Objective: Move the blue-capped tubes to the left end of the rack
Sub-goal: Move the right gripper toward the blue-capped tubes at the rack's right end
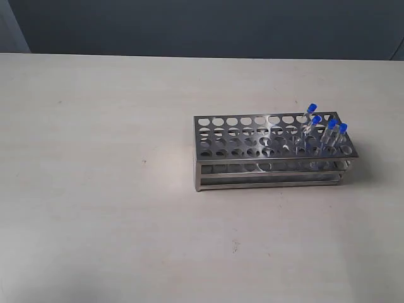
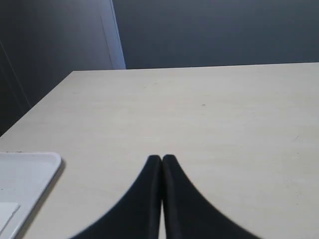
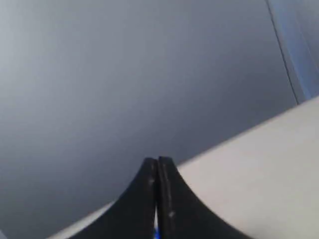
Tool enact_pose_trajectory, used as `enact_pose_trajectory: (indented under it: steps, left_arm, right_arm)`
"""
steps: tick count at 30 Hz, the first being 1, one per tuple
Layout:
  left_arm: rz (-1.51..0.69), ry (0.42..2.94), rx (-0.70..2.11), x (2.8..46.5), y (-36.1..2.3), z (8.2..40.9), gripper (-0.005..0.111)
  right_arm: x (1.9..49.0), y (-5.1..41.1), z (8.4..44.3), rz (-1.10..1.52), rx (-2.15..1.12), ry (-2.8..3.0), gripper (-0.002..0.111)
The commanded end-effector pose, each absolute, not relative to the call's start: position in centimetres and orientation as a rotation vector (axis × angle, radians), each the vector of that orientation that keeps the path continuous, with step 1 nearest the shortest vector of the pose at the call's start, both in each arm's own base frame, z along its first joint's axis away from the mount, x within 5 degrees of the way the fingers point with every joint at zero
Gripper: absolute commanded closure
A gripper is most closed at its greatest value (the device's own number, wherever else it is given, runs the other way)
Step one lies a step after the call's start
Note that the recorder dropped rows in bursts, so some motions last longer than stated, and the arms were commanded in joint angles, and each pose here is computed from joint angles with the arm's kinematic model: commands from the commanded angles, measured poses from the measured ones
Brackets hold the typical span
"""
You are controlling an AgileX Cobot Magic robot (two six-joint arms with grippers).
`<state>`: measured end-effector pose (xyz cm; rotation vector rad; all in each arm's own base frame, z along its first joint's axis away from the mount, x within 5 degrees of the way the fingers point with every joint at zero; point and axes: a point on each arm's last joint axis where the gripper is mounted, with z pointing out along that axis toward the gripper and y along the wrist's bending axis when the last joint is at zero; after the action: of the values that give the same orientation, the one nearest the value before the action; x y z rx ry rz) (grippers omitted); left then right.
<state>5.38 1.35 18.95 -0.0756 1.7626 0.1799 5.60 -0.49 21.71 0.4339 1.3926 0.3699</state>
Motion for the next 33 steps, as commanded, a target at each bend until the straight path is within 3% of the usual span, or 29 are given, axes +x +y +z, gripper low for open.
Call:
enact_pose_trajectory:
  steps: [1, 8, 11, 15, 18, 24, 33]
  left_arm:
    - [0.176, 1.750, -0.070, 5.4, 1.3, 19.0, 0.106]
    - [0.176, 1.750, -0.070, 5.4, 1.3, 19.0, 0.106]
    - [0.176, 1.751, -0.071, 5.4, 1.3, 19.0, 0.106]
    - [0.176, 1.751, -0.071, 5.4, 1.3, 19.0, 0.106]
    - [0.176, 1.751, -0.071, 5.4, 1.3, 19.0, 0.106]
    - [0.176, 1.751, -0.071, 5.4, 1.3, 19.0, 0.106]
    - [0.176, 1.751, -0.071, 5.4, 1.3, 19.0, 0.106]
  right_arm:
    - [4.3, -3.0, 24.0, 0.635, 0.831, 0.877, 0.109]
    - [3.8, -3.5, 24.6, 0.521, 0.773, 0.810, 0.109]
    - [3.5, -1.0, 29.7, 0.221, 0.278, 0.973, 0.109]
    - [7.6, -0.2, 37.3, -0.077, -0.023, 1.160, 0.109]
    - [11.8, -0.2, 38.4, -0.147, -0.105, 1.265, 0.109]
    - [19.0, -0.6, 32.1, -0.095, -0.096, 1.612, 0.109]
    - [19.4, 0.1, 22.2, 0.049, -0.073, 1.787, 0.109]
